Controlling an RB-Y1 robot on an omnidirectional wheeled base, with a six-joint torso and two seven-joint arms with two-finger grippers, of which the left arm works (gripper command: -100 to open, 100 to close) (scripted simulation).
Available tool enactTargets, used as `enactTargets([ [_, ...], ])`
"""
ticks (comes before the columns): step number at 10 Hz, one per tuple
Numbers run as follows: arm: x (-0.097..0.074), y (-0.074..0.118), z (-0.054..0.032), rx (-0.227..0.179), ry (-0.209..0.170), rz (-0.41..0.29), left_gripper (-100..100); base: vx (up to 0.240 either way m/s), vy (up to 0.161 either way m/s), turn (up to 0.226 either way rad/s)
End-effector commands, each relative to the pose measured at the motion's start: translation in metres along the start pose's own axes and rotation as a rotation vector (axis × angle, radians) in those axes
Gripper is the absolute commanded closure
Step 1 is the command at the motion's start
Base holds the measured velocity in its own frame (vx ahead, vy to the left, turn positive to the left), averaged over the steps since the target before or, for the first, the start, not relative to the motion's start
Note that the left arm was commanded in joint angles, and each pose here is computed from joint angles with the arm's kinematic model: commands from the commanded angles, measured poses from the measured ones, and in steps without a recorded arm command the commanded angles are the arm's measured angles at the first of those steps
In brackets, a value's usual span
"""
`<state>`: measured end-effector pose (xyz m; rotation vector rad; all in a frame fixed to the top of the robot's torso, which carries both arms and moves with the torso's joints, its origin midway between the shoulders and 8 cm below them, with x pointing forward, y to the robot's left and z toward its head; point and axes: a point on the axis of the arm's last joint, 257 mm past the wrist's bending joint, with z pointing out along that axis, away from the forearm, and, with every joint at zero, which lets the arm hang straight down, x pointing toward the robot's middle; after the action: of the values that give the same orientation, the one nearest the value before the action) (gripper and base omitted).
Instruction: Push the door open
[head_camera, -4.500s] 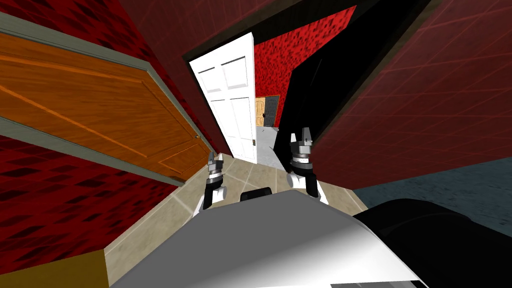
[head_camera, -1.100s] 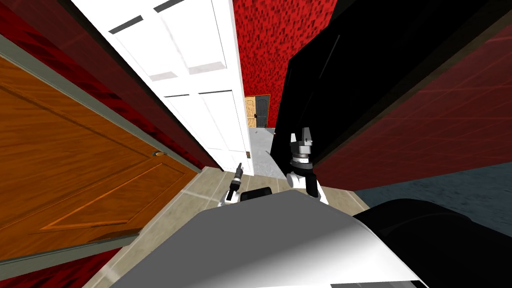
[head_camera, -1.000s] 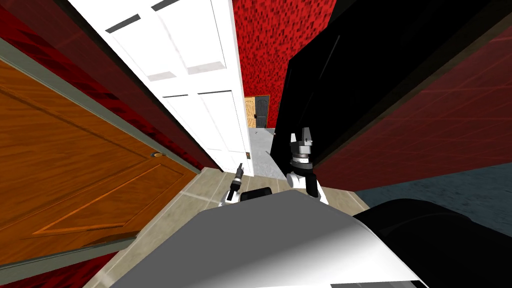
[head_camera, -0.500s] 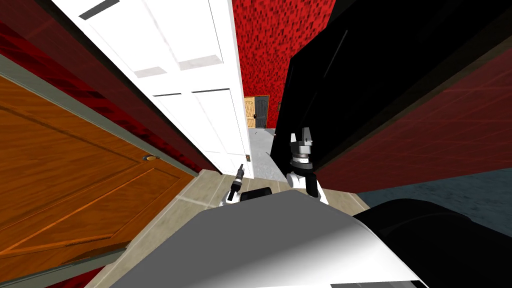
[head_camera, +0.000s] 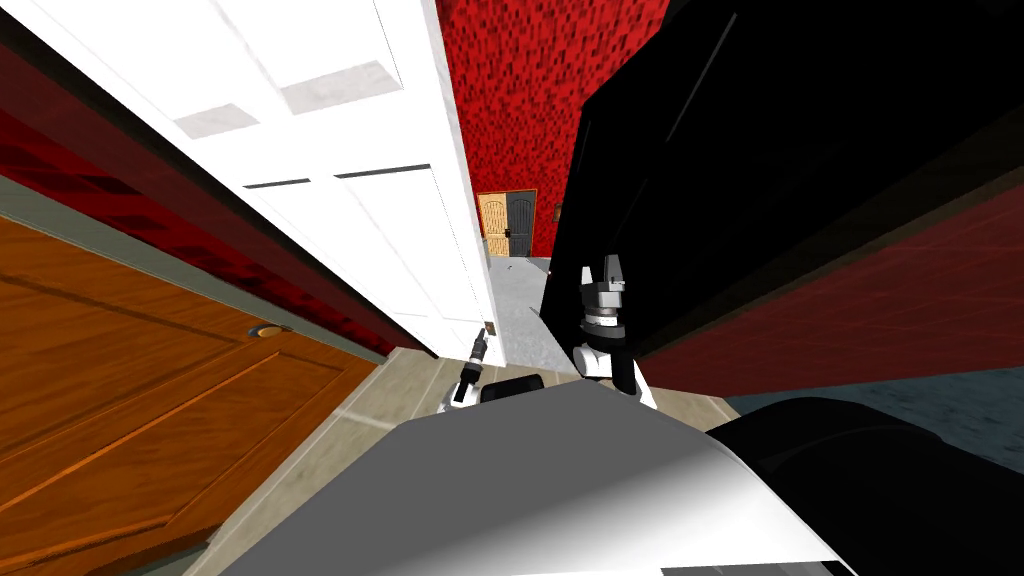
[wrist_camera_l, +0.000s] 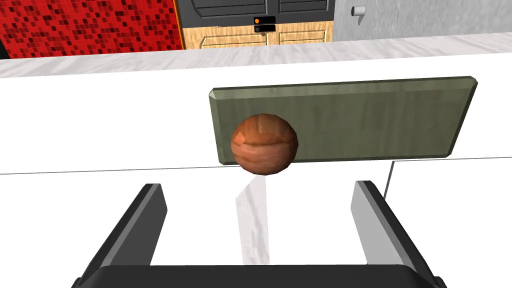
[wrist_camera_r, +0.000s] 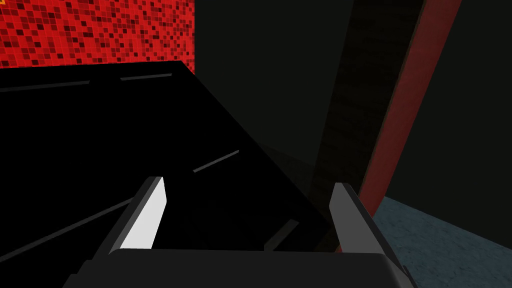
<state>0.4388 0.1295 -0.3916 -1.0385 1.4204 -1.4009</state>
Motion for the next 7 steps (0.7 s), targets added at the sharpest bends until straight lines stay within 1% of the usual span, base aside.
enactTargets([
  [1,0.0011,0.0002,0.0005,0.0,-0.004,-0.005,-100,0.175,-0.052,-0.025],
  [3,0.0057,-0.0002,0.0021,0.003,-0.008,-0.017,-100,0.178,-0.047,-0.016],
  [4,0.0042,0.0005,0.0007,0.001,-0.007,-0.014,-100,0.067,-0.015,0.008],
  [5,0.0042,0.0005,0.0007,0.001,-0.007,-0.014,100,-0.014,0.001,-0.005],
  [7,0.0042,0.0005,0.0007,0.001,-0.007,-0.014,100,-0.019,0.006,-0.007],
])
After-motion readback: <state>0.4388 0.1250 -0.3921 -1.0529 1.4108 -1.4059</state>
